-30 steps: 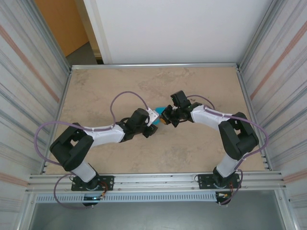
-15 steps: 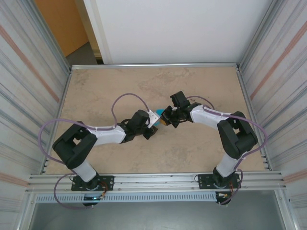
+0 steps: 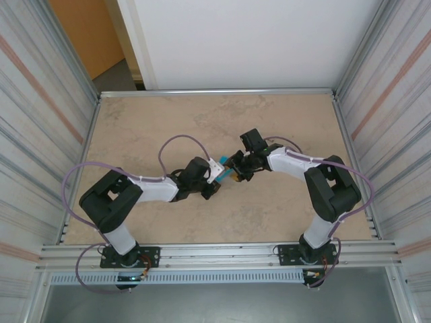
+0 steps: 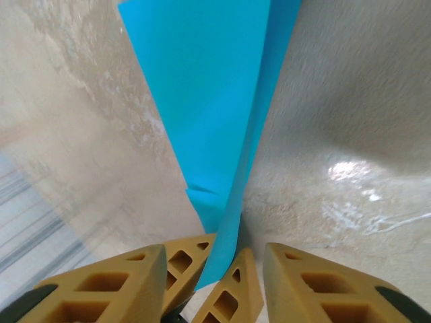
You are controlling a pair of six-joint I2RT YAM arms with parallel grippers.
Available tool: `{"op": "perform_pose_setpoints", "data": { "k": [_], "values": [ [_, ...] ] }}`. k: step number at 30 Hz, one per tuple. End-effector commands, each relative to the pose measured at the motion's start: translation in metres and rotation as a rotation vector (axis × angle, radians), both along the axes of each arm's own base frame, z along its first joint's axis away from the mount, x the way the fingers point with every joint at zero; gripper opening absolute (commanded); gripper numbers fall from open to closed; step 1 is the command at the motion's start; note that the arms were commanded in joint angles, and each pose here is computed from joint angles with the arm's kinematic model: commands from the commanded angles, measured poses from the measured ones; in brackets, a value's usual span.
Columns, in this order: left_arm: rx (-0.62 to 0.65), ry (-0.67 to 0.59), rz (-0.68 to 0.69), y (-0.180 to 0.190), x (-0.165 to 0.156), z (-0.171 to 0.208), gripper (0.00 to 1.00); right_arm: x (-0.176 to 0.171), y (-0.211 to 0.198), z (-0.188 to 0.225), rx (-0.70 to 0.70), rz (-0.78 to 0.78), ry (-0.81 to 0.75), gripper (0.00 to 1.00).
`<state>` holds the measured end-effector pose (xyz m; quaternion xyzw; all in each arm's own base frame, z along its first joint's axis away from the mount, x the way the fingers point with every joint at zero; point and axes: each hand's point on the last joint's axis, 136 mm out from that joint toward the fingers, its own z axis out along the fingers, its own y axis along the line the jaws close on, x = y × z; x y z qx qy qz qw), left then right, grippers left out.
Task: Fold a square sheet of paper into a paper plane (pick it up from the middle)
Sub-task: Fold the wing for the fifth time at the center of the table.
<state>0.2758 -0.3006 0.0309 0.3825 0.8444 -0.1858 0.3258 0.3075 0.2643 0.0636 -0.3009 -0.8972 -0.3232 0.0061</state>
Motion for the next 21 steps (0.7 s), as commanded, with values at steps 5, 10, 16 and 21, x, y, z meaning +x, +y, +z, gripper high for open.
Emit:
{"op": "perform_pose_setpoints", "data": {
  "k": [5, 10, 16, 21],
  "values": [
    [-0.089, 0.139, -0.041, -0.004, -0.008, -0.007, 0.17, 0.011, -0.040, 0.022, -0.069, -0.054, -0.062, 0.53],
    [-0.181, 0.281, -0.080, -0.012, -0.011, 0.002, 0.14, 0.011, -0.057, 0.024, -0.106, -0.063, -0.094, 0.56],
    [-0.259, 0.418, -0.045, -0.013, -0.006, 0.015, 0.11, 0.007, -0.064, 0.025, -0.145, 0.004, -0.176, 0.59],
    [-0.273, 0.526, 0.037, -0.010, 0.001, 0.016, 0.07, 0.002, -0.063, 0.021, -0.176, 0.100, -0.259, 0.62]
  ]
}}
